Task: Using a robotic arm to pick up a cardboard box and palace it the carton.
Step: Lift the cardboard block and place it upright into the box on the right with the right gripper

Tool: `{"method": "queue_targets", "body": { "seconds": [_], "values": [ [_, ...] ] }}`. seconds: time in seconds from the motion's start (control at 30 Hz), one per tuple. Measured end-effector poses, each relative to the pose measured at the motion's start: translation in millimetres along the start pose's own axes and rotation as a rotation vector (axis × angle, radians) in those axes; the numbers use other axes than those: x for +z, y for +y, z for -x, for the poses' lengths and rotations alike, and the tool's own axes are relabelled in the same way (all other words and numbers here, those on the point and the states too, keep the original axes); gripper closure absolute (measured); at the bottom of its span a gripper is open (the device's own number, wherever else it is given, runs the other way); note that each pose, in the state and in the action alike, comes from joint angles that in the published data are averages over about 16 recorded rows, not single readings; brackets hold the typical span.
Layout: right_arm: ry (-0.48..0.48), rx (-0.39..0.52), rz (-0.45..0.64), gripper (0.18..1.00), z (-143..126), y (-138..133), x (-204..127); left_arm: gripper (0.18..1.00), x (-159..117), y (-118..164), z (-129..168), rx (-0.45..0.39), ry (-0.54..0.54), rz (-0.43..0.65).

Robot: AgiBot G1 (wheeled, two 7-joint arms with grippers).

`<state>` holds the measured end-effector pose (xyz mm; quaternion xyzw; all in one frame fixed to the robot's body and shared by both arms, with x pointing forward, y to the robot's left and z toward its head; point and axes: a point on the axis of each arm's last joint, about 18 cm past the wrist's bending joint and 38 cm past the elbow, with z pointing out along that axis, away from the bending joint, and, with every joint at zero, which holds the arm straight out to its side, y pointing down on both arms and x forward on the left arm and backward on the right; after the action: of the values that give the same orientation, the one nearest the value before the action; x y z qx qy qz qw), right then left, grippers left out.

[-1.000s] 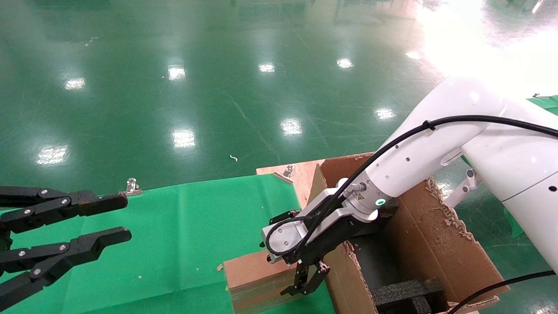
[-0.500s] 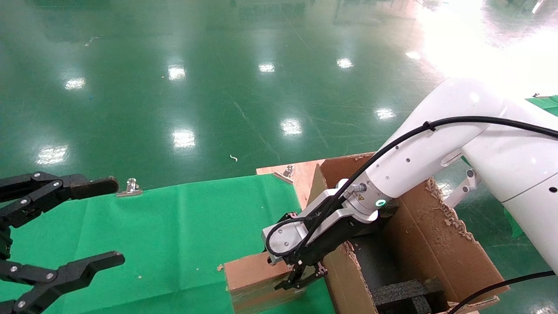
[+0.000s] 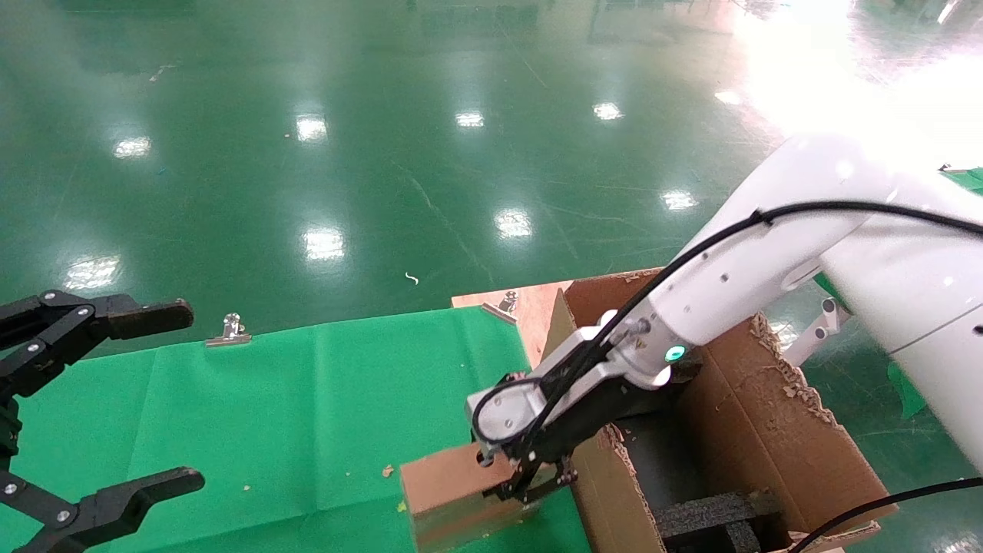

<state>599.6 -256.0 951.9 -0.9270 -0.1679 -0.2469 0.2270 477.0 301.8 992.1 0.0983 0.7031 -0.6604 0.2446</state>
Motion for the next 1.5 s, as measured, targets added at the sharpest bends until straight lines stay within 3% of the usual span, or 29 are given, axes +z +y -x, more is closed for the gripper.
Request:
{"method": "queue_targets", "body": {
  "seconds": [0.37, 0.77, 1.1, 1.5],
  "values": [
    [0.153, -0.006, -0.054, 0.717, -36.8, -13.7, -83.3, 0.189, 0.0, 0.0, 0.0, 0.000, 0.000, 0.000],
    [0.284, -0.061, -0.056, 0.719, -55.0, -25.6, -157.2, 0.184, 0.0, 0.0, 0.0, 0.000, 0.000, 0.000],
    [0.358, -0.025, 0.002, 0.720, -43.4, -1.8, -204.1, 0.184, 0.0, 0.0, 0.0, 0.000, 0.000, 0.000],
    [0.416, 0.089, 0.132, 0.720, 1.2, 48.4, -257.8, 0.184, 0.0, 0.0, 0.0, 0.000, 0.000, 0.000]
  ]
}}
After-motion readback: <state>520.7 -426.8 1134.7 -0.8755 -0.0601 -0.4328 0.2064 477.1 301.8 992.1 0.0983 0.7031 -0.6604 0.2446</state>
